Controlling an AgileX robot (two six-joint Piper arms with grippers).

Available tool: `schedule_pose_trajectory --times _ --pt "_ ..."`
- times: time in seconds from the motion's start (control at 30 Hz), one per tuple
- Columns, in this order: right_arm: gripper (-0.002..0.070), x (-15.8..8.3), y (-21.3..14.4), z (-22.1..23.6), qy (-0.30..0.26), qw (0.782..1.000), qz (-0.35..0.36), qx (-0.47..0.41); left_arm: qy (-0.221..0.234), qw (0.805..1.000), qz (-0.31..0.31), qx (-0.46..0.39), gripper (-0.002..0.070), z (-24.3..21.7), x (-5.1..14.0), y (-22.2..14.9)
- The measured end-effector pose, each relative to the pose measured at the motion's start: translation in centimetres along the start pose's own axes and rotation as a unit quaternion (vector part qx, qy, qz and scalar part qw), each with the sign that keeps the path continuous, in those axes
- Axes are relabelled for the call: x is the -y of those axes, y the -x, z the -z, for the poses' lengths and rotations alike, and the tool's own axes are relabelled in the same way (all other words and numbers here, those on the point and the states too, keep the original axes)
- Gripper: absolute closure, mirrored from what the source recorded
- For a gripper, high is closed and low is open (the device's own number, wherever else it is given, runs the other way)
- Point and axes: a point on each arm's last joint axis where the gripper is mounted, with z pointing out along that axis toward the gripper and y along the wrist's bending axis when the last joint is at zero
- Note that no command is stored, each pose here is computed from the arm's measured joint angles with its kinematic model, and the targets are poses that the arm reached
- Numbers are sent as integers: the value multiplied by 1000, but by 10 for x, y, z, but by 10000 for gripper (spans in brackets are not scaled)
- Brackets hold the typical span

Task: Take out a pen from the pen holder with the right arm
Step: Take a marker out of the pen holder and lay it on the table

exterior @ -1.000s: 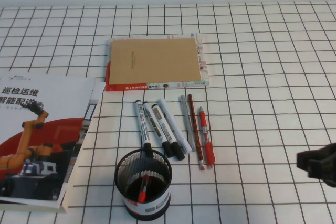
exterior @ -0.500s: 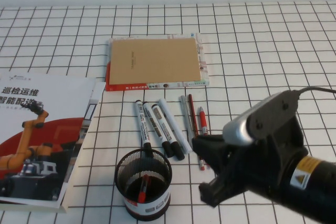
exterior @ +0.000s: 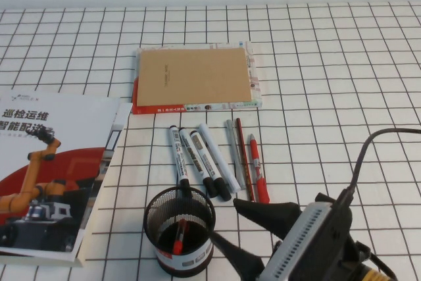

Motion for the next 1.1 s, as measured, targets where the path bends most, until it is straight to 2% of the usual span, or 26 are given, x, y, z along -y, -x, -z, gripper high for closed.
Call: schedule_pose_trajectory --times 0.1,0.23,0.67,0.93,1.1 --pt "259 -3 -6 -4 7 1000 2 -1 0 1000 0 0 678 0 0 0" --pt "224 -10 -9 -10 30 999 9 17 0 1000 0 0 678 0 0 0" --pt "216 -29 -22 -23 103 990 56 79 0 1000 0 0 678 0 0 0" --pt "216 -33 -41 -33 101 990 59 74 0 1000 0 0 678 0 0 0" --pt "216 -30 -54 -39 80 994 52 47 0 1000 0 0 678 0 0 0"
